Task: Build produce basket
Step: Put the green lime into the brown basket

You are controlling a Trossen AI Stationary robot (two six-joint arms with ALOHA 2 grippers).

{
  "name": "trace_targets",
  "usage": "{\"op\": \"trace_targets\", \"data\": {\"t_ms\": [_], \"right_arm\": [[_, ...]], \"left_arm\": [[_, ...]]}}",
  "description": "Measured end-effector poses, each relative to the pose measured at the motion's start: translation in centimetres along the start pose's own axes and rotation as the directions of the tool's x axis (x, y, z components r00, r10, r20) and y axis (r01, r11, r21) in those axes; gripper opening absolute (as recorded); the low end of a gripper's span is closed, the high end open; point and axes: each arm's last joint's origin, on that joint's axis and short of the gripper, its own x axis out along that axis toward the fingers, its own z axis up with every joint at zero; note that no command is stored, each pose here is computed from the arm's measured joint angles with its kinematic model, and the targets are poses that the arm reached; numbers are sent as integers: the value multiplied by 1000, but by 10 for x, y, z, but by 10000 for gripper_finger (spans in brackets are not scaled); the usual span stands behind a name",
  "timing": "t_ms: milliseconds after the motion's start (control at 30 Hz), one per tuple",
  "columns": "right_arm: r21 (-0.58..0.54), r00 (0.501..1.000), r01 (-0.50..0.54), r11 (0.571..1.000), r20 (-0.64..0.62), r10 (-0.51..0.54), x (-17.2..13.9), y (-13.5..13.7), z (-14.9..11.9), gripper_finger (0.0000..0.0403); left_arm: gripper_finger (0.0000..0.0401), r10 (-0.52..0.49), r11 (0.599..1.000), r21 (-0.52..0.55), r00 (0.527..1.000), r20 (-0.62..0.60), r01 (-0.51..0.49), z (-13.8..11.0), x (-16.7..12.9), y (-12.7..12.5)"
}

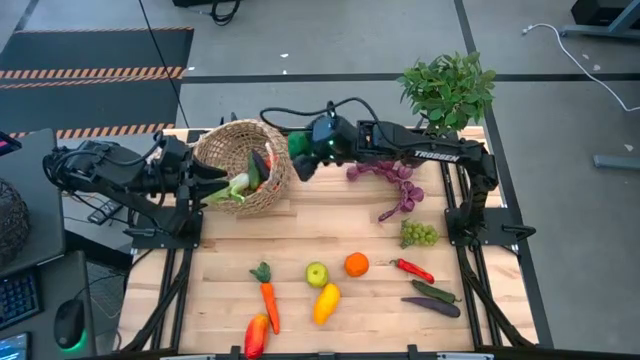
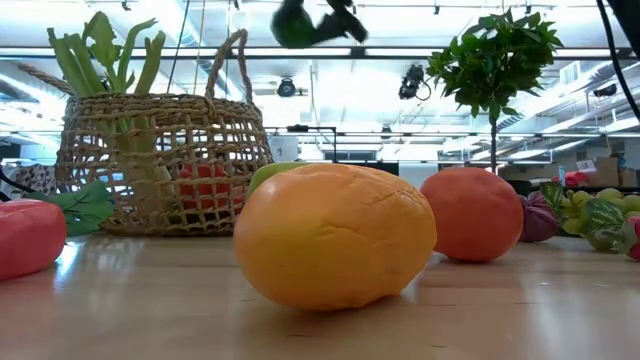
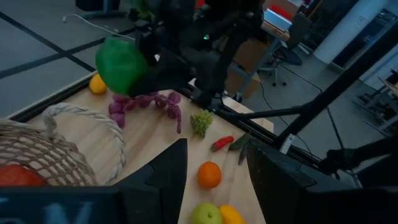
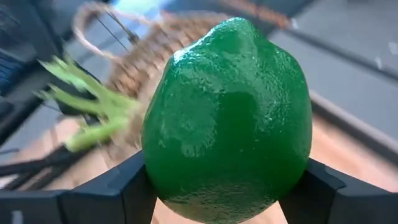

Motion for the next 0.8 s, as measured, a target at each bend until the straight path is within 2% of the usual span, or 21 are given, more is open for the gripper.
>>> {"op": "trace_targets", "data": {"t_ms": [233,433,567,800], "right_arm": [[-100,984,-59,993,162,75,1,4,18,272],[-63,956,-96,993,272,110,1,2,32,272],[-49,934,-166,985,311,173,-1,5,37,272],[-62,887,-250,966,385,254,-5,10,46,272]], "left_arm": [[172,41,999,-1,999,32,-41,1,0,1],[172,79,997,-3,995,60,-79,2,0,2],[172,115,993,-7,989,89,-115,3,0,3],[172,110,994,-23,988,112,-108,5,0,2]]}}
